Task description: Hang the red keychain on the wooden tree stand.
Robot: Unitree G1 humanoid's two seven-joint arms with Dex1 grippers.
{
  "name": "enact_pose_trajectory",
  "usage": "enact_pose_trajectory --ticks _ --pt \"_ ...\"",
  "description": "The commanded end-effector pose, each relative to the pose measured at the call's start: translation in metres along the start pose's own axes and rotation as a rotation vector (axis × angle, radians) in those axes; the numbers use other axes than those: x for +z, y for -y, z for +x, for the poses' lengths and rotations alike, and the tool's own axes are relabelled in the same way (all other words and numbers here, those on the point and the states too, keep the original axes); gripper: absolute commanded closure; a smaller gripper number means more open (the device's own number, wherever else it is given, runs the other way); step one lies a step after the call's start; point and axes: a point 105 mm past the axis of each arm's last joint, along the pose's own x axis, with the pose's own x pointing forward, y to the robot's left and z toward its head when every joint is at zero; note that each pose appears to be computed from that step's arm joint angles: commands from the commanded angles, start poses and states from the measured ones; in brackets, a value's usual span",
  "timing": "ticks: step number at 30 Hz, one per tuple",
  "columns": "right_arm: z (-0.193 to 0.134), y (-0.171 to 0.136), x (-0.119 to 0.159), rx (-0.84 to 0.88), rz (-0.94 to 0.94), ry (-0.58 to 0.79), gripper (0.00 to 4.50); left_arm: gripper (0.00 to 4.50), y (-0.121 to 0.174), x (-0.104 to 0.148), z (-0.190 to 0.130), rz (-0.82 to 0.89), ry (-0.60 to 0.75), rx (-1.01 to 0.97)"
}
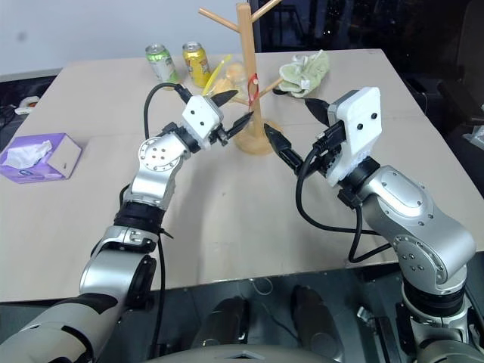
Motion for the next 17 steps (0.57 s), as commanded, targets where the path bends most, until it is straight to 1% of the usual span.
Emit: enact_pose_trajectory --ticks 1,3,5,8,10,13,17 --pt "-0.003 -0.002 0.004 0.041 -0.049 -0.004 0.0 0.02 -0.015 0.015 -0.013 -0.033 0.041 -0.009" --pt "-0.003 0.0 0.002 0.058 -0.062 -0.025 0.0 0.02 -0.017 0.017 -0.021 -0.11 0.028 -0.05" --pt "-0.004 0.004 0.001 0.099 -0.091 -0.052 0.0 0.02 -0.023 0.019 -0.033 -0.253 -0.018 -0.109" --pt "-0.008 0.013 0.004 0.158 -0.118 -0.094 0.0 0.02 -0.023 0.02 -0.06 -0.39 -0.151 -0.262" --pt "-0.009 0.019 0.005 0.179 -0.136 -0.113 0.0 0.02 -0.026 0.023 -0.074 -0.445 -0.212 -0.315" --pt "-0.011 0.029 0.006 0.202 -0.159 -0.145 0.0 0.02 -0.041 0.029 -0.092 -0.513 -0.276 -0.332" --pt "-0.012 0.035 0.008 0.225 -0.151 -0.157 0.0 0.02 -0.058 0.027 -0.106 -0.482 -0.339 -0.301"
